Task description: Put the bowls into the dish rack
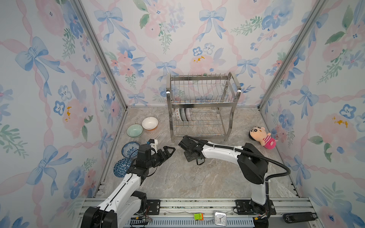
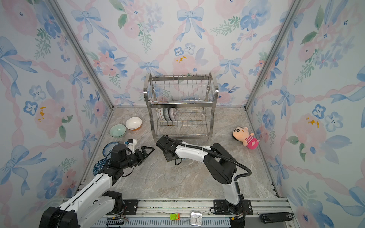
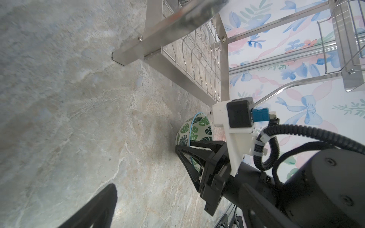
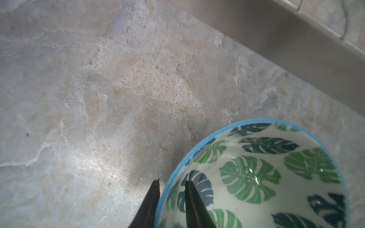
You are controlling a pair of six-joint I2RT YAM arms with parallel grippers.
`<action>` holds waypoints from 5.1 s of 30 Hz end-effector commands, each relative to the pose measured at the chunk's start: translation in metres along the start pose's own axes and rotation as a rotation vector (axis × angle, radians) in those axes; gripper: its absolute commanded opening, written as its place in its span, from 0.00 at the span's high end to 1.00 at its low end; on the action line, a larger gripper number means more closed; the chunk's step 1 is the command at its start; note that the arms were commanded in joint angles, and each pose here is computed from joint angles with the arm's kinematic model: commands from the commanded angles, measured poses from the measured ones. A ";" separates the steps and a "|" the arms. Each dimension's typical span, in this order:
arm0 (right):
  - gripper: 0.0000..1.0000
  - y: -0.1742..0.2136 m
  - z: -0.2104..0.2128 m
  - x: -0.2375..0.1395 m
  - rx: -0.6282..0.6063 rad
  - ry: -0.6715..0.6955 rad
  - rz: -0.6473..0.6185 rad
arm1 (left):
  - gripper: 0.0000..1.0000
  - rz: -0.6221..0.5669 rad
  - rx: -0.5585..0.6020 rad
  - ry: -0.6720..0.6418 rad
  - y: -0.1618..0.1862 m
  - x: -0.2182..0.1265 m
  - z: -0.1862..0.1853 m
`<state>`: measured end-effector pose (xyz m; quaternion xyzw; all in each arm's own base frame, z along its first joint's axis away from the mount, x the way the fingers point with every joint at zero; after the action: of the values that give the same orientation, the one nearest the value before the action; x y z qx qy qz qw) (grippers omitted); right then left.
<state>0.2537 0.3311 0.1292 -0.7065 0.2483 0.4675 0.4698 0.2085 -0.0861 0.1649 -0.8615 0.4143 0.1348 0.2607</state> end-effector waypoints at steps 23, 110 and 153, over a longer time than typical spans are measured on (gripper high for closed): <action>1.00 -0.013 -0.009 -0.043 0.042 -0.116 -0.160 | 0.02 -0.003 0.019 0.017 -0.004 -0.001 -0.005; 1.00 -0.184 -0.189 0.048 0.670 -0.667 -0.999 | 0.02 -0.148 0.352 -0.042 -0.056 0.110 -0.130; 0.99 -0.196 -0.188 0.075 0.660 -0.954 -0.950 | 0.02 -0.124 0.336 -0.049 -0.061 0.114 -0.125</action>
<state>0.5179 0.2539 0.1583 -0.2825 -0.1552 0.3644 0.8737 0.3222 -0.1970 0.2338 -0.8269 0.3705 0.0749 0.4165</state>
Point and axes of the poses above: each gripper's point midway between its finger pads, its own x axis out along the fingers, its own z axis along the line the jaws close on, y = z × x, the point moved 9 cm from there along -x, back along the fingers, and after that the axes turned 1 degree about x, right-handed, at the moved point
